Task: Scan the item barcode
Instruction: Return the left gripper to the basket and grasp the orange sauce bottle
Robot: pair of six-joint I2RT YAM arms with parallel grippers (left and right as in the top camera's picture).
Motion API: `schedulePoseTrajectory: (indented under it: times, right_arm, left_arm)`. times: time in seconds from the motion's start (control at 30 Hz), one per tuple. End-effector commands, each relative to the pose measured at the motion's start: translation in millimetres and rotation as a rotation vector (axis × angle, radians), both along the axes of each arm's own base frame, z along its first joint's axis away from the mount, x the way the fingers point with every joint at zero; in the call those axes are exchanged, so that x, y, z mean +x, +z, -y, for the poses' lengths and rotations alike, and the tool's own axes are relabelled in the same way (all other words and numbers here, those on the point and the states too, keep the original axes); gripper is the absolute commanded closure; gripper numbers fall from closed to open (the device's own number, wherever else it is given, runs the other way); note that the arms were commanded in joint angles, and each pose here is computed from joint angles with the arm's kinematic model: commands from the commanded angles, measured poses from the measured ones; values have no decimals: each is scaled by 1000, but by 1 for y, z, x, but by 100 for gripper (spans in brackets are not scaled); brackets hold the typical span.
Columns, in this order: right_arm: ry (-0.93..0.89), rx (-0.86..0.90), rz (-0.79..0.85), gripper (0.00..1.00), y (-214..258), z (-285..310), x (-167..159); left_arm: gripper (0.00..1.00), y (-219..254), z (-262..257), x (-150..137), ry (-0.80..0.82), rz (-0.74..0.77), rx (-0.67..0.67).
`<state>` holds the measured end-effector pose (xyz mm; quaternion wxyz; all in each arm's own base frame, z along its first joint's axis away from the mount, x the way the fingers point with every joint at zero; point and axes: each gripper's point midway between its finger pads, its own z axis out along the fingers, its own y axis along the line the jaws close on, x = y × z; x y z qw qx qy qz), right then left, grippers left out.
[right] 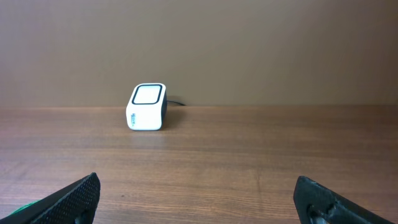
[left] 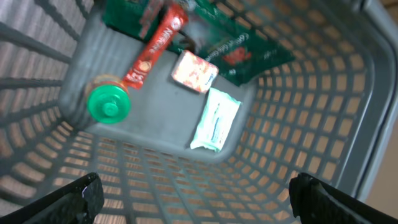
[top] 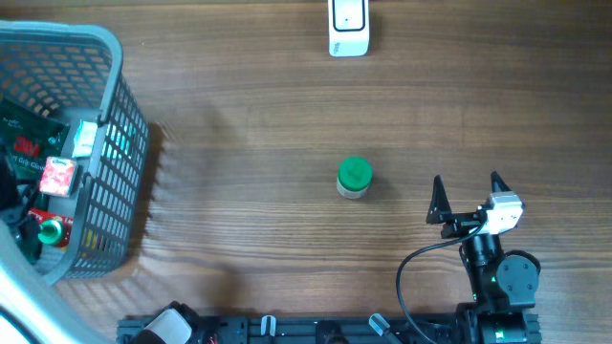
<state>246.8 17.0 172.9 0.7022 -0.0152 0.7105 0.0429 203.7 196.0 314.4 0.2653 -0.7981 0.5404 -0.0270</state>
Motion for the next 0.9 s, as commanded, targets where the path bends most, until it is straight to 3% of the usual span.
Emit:
schedulePoseTrajectory:
  times: [0.0, 0.4, 0.87]
  right_arm:
    - [12, -12, 10, 0, 2, -2, -1]
    - [12, -11, 10, 0, 2, -2, -1]
    - [12, -12, 10, 0, 2, -2, -1]
  left_arm:
    - [1, -2, -22, -11, 91, -55, -39]
    - [0, -88, -39, -14, 106, -366, -330]
    - [0, -95, -35, -18, -18, -428, -331]
